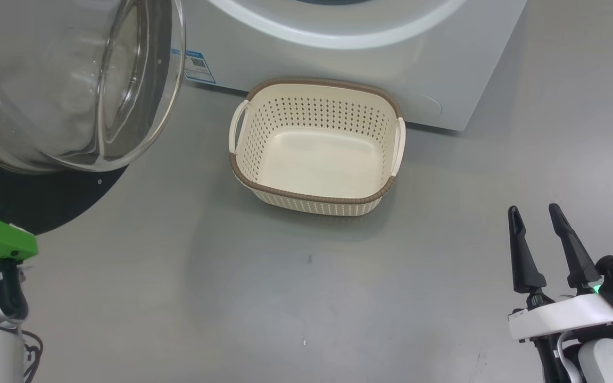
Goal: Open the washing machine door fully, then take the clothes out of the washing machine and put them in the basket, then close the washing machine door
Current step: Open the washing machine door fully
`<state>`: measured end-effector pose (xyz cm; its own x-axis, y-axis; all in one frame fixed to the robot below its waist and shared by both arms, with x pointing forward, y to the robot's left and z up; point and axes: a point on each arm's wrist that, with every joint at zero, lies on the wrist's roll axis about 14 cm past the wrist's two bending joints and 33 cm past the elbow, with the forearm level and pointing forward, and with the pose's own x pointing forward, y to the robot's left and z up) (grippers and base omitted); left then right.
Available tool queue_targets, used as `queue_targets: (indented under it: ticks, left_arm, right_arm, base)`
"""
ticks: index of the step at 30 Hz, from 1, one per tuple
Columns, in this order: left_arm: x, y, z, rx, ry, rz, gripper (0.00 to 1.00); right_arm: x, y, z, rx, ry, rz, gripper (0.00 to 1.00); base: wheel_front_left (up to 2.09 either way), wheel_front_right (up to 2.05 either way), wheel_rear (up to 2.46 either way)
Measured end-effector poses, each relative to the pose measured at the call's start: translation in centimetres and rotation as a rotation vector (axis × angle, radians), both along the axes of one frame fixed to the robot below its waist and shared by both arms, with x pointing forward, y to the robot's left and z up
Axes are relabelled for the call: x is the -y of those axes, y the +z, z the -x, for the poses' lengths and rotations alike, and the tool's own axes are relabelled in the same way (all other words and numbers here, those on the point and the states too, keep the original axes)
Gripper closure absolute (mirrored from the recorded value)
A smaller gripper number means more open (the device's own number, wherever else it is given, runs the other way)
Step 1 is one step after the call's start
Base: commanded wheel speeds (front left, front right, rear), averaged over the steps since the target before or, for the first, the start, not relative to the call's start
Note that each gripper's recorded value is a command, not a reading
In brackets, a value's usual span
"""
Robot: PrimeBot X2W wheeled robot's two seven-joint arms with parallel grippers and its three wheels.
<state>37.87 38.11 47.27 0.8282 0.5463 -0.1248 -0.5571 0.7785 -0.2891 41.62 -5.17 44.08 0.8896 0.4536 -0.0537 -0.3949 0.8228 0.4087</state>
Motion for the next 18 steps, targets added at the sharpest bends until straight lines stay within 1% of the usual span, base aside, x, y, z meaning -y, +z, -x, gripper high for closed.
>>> queue_targets:
  ticks: [2, 18]
  left_arm:
    - [-0.8, -0.3, -0.2, -0.023, 0.005, -0.020, 1.00]
    - [-4.3, -2.4, -1.4, -0.099, 0.080, -0.027, 1.00]
  right_arm:
    - [0.1, -0.4, -0.4, -0.004, 0.002, 0.005, 0.00]
    - [1.5, -3.0, -2.2, -0.046, -0.010, 0.039, 0.00]
  base:
    - [0.00, 0.00, 0.00]
    - [0.00, 0.00, 0.00]
